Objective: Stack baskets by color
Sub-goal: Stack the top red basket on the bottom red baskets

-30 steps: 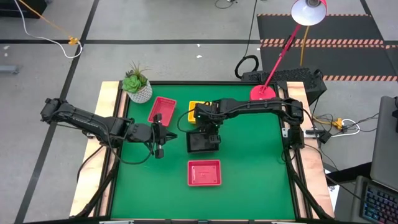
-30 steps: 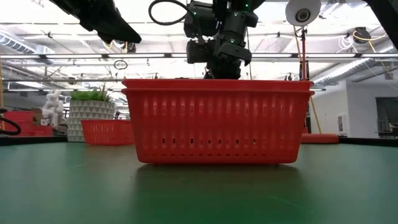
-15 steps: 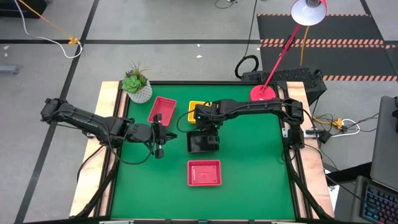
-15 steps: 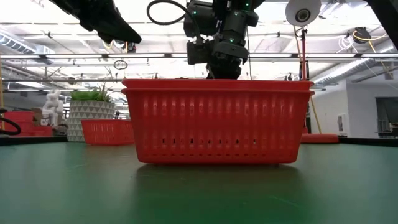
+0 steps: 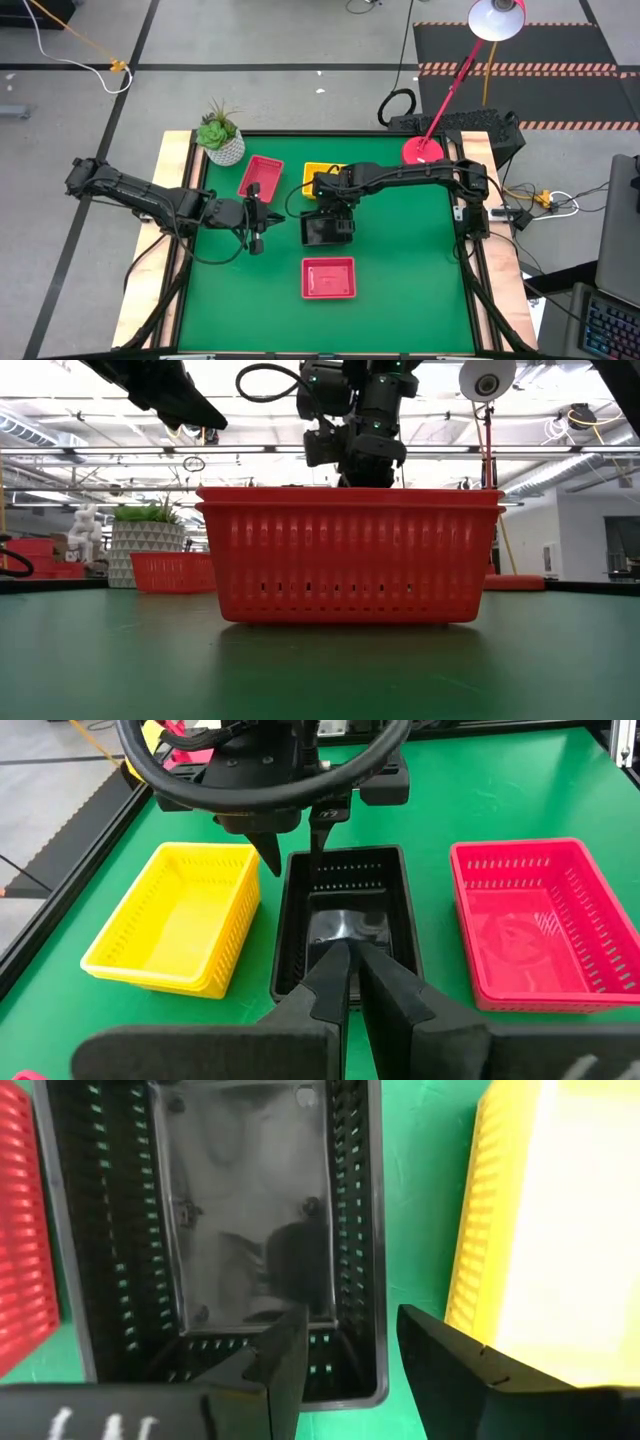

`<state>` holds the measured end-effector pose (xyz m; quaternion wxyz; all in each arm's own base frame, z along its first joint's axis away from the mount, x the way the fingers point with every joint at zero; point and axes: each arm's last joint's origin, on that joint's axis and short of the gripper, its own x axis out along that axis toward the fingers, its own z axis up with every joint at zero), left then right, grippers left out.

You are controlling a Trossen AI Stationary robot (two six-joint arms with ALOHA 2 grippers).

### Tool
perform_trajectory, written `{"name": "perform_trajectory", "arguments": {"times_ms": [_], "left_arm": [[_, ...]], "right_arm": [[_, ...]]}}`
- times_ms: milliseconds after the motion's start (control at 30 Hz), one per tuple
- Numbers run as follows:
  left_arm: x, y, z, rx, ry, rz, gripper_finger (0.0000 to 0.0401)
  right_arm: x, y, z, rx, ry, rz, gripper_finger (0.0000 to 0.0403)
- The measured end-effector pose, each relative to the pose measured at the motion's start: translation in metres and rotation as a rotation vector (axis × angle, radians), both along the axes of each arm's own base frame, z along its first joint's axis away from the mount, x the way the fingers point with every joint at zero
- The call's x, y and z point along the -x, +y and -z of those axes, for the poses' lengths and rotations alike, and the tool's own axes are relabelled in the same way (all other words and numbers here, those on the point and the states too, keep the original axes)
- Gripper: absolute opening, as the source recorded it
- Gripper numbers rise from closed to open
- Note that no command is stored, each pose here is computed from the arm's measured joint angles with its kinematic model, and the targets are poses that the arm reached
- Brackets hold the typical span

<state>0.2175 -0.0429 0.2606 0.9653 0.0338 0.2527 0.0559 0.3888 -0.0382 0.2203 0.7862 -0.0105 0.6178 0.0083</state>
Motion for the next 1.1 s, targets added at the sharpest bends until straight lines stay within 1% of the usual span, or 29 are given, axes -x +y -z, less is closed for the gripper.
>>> {"name": "perform_trajectory", "arguments": {"times_ms": [133, 233, 333, 433, 633, 733, 800, 900, 1000, 1100], "left_arm": [[0.000, 0.000, 0.000, -0.001, 0.000, 0.000, 0.0026], [0.000, 0.000, 0.000, -0.001, 0.002, 0.000, 0.0026], [0.000, 0.000, 0.000, -0.002, 0.003, -0.001, 0.0026], [0.000, 0.000, 0.000, -0.003, 0.003, -0.003, 0.0026], [0.000, 0.001, 0.000, 0.000, -0.001, -0.014, 0.0026], [0.000, 0.001, 0.000, 0.011, -0.003, -0.020, 0.0026], [0.000, 0.001, 0.000, 0.018, -0.005, -0.024, 0.0026], [0.000, 0.001, 0.000, 0.022, -0.005, -0.027, 0.0026], [0.000, 0.001, 0.000, 0.024, -0.004, -0.028, 0.0026], [0.000, 0.001, 0.000, 0.035, -0.003, -0.035, 0.0026]], "right_arm": [[0.002, 0.005, -0.005, -0.002, -0.004, 0.002, 0.0151], [0.008, 0.014, -0.021, 0.002, -0.042, 0.011, 0.0151], [0.019, 0.026, -0.040, 0.032, -0.063, 0.020, 0.0151], [0.036, 0.039, -0.063, 0.062, -0.083, 0.032, 0.0151], [0.079, 0.065, -0.108, 0.090, -0.133, 0.074, 0.0151], [0.102, 0.078, -0.124, 0.112, -0.197, 0.099, 0.0151], [0.117, 0.086, -0.128, 0.141, -0.246, 0.124, 0.0151], [0.138, 0.095, -0.123, 0.174, -0.318, 0.170, 0.0151], [0.157, 0.101, -0.112, 0.172, -0.379, 0.215, 0.0151], [0.172, 0.107, -0.093, 0.160, -0.418, 0.258, 0.0151]]}}
